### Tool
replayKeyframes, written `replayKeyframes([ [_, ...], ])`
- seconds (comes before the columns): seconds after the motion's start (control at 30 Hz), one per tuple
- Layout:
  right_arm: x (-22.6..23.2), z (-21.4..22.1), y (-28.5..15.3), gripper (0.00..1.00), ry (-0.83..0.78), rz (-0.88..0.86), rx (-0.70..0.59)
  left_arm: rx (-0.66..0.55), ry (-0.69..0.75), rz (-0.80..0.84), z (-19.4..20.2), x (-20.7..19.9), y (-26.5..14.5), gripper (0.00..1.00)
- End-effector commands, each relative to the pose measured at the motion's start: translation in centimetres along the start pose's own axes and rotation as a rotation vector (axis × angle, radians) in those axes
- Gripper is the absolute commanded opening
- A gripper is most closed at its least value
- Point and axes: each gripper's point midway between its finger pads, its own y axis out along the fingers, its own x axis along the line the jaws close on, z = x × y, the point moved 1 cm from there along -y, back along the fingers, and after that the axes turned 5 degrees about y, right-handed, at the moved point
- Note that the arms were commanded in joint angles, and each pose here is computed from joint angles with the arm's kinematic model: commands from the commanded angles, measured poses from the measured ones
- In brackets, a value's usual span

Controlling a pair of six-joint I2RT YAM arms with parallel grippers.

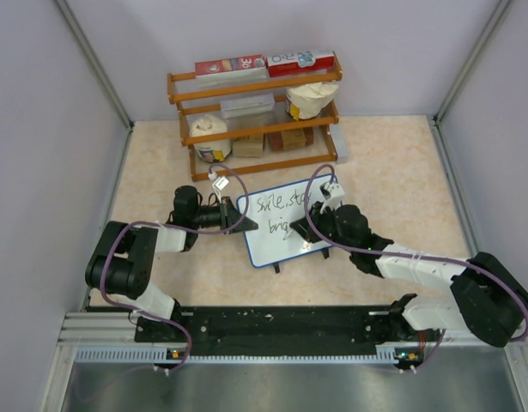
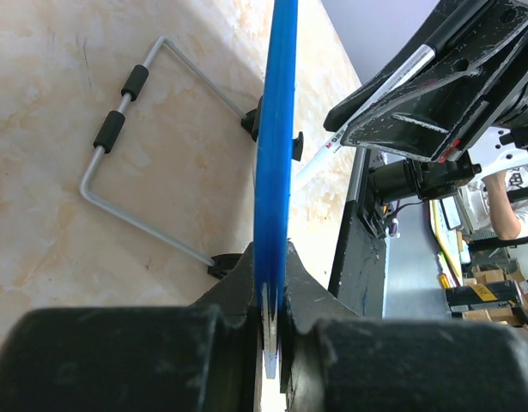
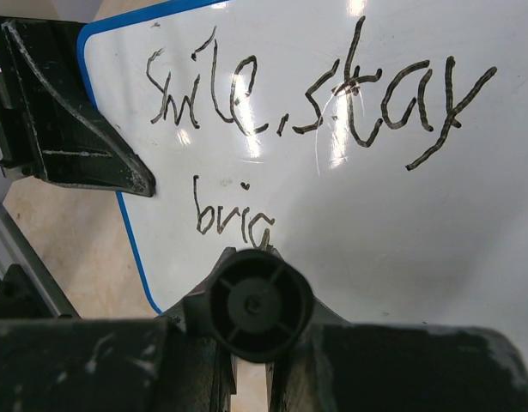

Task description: Write a sentence on the whiteboard

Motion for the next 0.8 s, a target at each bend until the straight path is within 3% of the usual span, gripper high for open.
replayKeyframes([
  [0.0, 0.4, -1.6, 0.5, 0.00, 0.009, -0.001, -0.048, -0.008, -0.004, -0.077, 0.5, 1.8, 0.0, 0.00],
  [0.33, 3.5, -6.1, -1.6, 0.00, 0.060, -0.119, -0.167, -0.008, -0.004, -0.077, 0.6, 1.7, 0.0, 0.00],
  [0.77, 1.3, -9.6, -1.5, 0.00, -0.013, 0.052, -0.247, -0.008, 0.001, -0.074, 0.5, 1.6, 0.0, 0.00],
])
